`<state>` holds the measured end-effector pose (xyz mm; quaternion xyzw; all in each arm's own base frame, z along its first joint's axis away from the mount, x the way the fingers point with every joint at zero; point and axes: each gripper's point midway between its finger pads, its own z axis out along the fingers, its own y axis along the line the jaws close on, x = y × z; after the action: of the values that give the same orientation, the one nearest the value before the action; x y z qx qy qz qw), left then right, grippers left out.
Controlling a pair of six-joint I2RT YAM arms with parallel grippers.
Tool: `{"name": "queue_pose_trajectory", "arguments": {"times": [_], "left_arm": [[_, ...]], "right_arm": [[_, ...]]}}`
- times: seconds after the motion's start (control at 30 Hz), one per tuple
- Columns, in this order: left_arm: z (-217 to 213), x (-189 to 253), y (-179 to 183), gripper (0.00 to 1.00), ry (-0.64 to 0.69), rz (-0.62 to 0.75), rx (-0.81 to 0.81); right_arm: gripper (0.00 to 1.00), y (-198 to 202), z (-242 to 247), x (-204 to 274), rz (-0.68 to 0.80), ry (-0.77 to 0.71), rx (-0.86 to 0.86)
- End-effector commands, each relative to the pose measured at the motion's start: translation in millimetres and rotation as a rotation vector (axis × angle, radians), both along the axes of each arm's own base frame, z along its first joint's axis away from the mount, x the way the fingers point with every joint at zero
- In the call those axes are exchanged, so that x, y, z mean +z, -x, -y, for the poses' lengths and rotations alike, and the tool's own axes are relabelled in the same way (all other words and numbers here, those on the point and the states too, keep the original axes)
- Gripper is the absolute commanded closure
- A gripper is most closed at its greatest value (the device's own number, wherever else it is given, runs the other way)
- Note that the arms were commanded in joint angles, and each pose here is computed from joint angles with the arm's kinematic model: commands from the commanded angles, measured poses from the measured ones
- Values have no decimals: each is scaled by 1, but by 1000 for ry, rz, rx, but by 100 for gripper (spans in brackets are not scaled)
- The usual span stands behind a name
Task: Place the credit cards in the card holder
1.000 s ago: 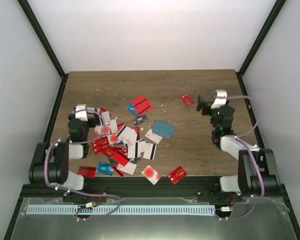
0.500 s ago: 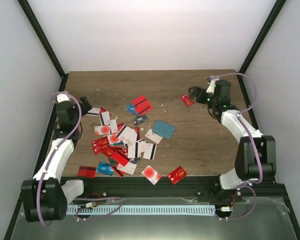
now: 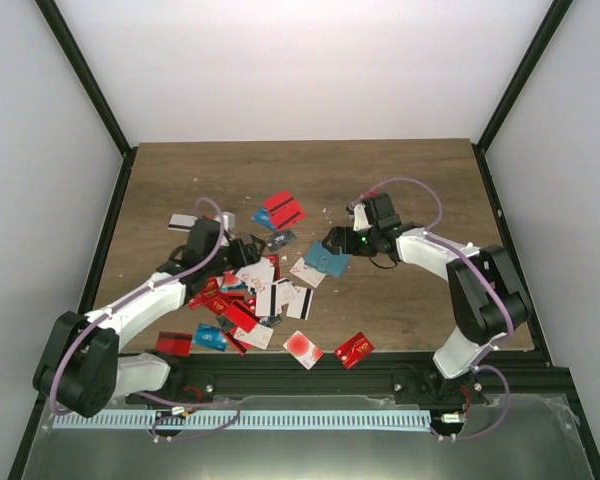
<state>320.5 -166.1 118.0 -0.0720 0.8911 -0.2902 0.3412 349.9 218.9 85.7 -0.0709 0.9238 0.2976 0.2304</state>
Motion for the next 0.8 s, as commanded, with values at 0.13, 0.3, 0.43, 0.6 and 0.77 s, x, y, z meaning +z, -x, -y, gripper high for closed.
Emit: {"name": "queue_pose_trajectory", "arguments": {"times": [0.13, 0.3, 0.43, 0.6, 0.77], "left_arm": [[90, -21, 35, 34, 9, -96, -209], [124, -46, 33, 53, -10, -144, -289], [146, -61, 23, 61, -28, -167, -330], [158, -71, 8, 62, -54, -171, -338], [172, -83, -8, 63, -88, -175, -373]], "right_arm": [[20, 7, -1, -35, -101, 63, 2], [25, 6, 1, -43, -115, 82, -6], [31, 12, 2, -48, -142, 88, 5], [35, 28, 5, -52, -194, 88, 12], [35, 63, -8, -46, -272, -51, 78]]}}
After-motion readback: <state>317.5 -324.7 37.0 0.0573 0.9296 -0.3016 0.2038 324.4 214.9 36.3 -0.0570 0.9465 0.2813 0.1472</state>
